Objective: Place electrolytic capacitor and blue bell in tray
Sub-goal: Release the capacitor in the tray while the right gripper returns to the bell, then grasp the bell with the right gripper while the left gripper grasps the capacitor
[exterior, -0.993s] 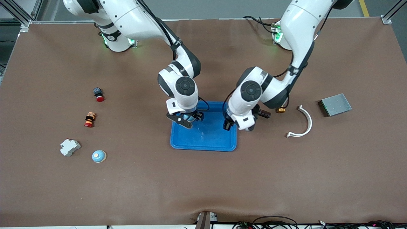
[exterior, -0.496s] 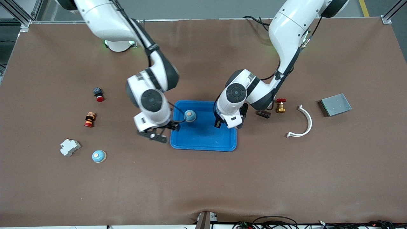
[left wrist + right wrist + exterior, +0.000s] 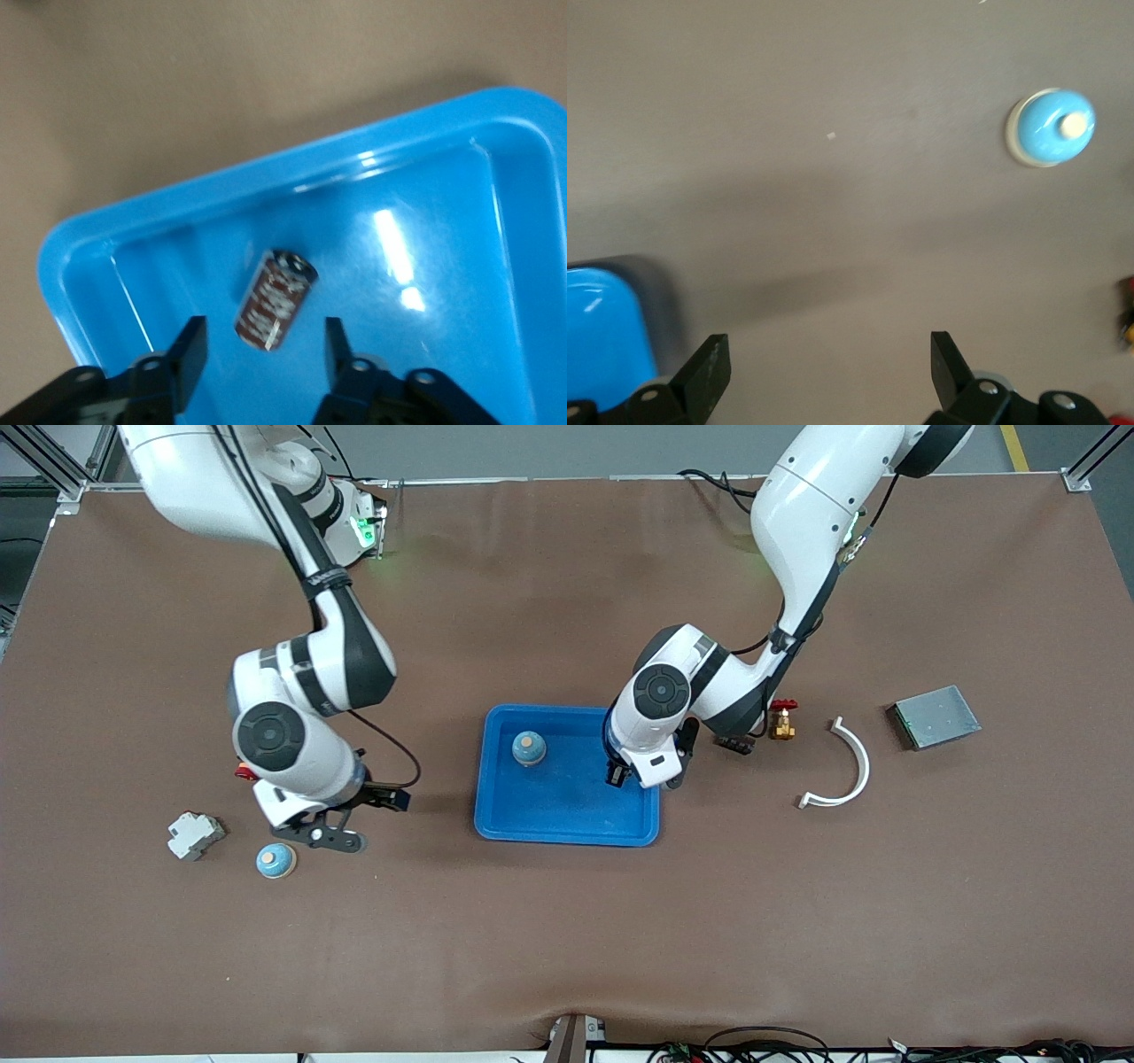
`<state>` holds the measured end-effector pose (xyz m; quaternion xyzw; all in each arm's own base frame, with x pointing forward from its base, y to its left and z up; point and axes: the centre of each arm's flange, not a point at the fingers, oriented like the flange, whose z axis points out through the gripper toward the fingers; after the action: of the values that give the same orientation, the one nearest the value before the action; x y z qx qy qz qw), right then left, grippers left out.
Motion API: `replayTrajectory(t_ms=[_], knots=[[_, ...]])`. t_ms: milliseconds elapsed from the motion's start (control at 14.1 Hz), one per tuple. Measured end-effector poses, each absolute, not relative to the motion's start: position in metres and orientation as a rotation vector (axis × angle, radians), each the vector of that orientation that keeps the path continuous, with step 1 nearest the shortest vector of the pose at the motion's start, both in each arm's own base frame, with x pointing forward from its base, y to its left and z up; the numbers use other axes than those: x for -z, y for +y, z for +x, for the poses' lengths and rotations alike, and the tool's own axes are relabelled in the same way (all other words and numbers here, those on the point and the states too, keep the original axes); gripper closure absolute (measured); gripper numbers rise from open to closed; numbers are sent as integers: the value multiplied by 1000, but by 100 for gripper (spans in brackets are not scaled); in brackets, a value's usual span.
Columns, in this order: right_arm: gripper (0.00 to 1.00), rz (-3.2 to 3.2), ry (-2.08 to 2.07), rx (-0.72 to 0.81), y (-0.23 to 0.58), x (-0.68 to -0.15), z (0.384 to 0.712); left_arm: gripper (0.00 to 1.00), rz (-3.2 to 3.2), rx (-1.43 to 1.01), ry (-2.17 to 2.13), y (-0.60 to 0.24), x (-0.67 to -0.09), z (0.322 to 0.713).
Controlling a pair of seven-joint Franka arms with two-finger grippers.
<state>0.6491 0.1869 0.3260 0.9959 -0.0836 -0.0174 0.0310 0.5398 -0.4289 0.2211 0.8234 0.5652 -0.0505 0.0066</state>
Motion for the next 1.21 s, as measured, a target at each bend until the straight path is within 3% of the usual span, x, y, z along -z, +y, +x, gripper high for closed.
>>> replayTrajectory(t_ms=[213,284,638,1206], knots=[[0,3093,-177,-5,128,-297,650,3,2617,113,1782,-418,-246,551],[0,3096,-156,-18,109,-287,649,0,2614,104,1809,-406,-260,559],[0,3098,-69,-72,30,-278,656,0,2814,209,1827,-320,-304,578],[0,3089,-55,-141,-1,-240,670,0,2856,327,1854,-240,-261,586]])
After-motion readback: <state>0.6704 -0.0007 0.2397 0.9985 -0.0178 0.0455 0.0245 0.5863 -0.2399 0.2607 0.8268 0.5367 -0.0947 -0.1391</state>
